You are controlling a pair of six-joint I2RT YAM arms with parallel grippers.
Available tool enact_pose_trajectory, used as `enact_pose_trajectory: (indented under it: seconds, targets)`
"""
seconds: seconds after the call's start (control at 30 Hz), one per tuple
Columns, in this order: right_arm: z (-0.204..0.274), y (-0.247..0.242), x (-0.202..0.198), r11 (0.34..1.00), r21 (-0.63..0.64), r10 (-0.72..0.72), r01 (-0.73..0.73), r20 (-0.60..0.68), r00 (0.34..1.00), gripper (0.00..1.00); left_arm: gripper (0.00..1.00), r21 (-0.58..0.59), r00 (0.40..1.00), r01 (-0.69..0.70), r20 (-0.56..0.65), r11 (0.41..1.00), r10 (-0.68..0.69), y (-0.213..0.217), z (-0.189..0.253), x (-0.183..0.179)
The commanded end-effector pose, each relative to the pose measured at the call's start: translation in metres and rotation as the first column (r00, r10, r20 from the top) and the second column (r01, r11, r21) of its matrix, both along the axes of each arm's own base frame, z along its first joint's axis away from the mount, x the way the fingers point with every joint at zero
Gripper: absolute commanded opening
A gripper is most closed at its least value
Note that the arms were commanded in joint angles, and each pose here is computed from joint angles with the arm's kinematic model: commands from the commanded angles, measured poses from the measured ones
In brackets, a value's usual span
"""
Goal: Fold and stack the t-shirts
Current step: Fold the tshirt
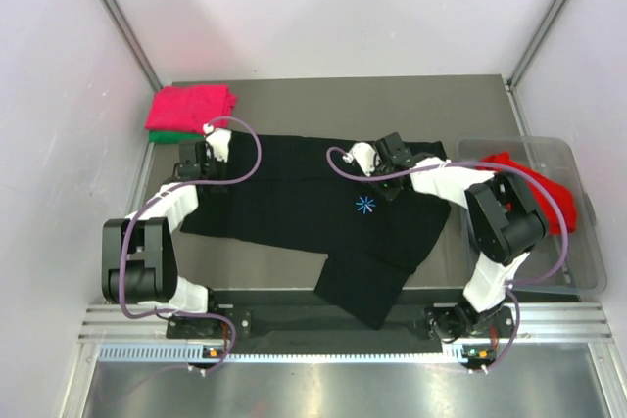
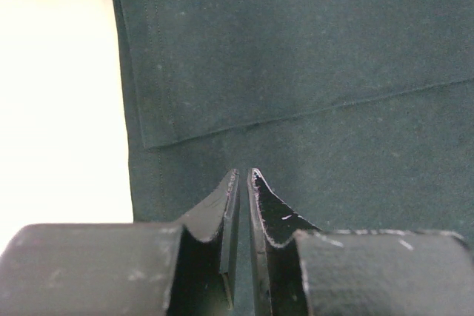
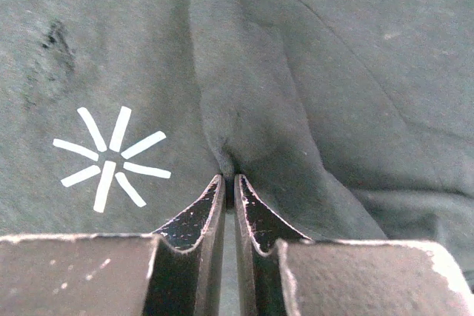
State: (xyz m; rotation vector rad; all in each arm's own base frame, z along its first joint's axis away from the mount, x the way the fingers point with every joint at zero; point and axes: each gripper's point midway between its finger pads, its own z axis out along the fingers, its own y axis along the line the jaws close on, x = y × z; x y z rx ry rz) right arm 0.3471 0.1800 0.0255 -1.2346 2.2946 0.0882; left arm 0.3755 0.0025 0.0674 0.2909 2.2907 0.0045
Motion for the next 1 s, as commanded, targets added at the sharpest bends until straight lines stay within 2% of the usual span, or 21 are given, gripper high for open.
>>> enact_pose_trajectory:
  seconds: [0.0,0.2,0.37,0.53,0.6,0.67,0.7,0.77,0.83,0.97]
  targets:
    - [0.039,-0.001,0.013,1.0,0.014,-0.029,0.028,0.109,0.994,0.08,0.14,-0.009,0.999,0.009,0.039,1.0,-0.009,-0.003,0.008,0.004]
    - [0.074,0.002,-0.003,1.0,-0.008,0.009,-0.008,0.182,0.983,0.08,0.15,-0.013,0.999,0.01,0.045,1.0,-0.009,-0.004,0.011,0.004]
    - [0.081,0.019,-0.028,0.997,0.0,0.073,-0.075,0.167,0.983,0.08,0.15,-0.007,0.998,0.01,0.057,1.0,-0.01,-0.003,0.017,0.003]
    - [0.092,0.06,-0.058,0.977,0.065,0.197,-0.205,0.117,0.973,0.07,0.15,0.003,0.998,0.008,0.064,1.0,-0.008,-0.001,0.019,0.003]
    - [0.097,0.077,-0.074,0.96,0.108,0.251,-0.259,0.081,0.965,0.11,0.15,0.011,0.998,0.001,0.062,1.0,-0.002,0.0,0.019,0.003]
    - [0.107,0.089,-0.074,0.952,0.139,0.265,-0.273,0.077,0.961,0.28,0.15,0.02,0.998,0.0,0.059,1.0,-0.002,0.002,0.017,0.004]
    - [0.108,0.095,-0.081,0.941,0.17,0.288,-0.291,0.047,0.957,0.31,0.15,0.027,0.998,-0.004,0.055,1.0,0.002,0.003,0.017,0.003]
    - [0.117,0.101,-0.082,0.934,0.203,0.292,-0.295,0.048,0.955,0.32,0.15,0.038,0.999,-0.008,0.054,0.999,0.006,0.005,0.017,0.004]
    - [0.122,0.094,-0.07,0.949,0.177,0.249,-0.262,0.092,0.964,0.35,0.15,0.055,0.998,-0.016,0.058,0.998,0.013,0.009,0.018,0.006]
    - [0.126,0.062,-0.022,0.977,0.151,0.125,-0.15,0.165,0.978,0.35,0.15,0.052,0.999,-0.001,0.053,0.999,-0.002,0.007,0.017,0.019]
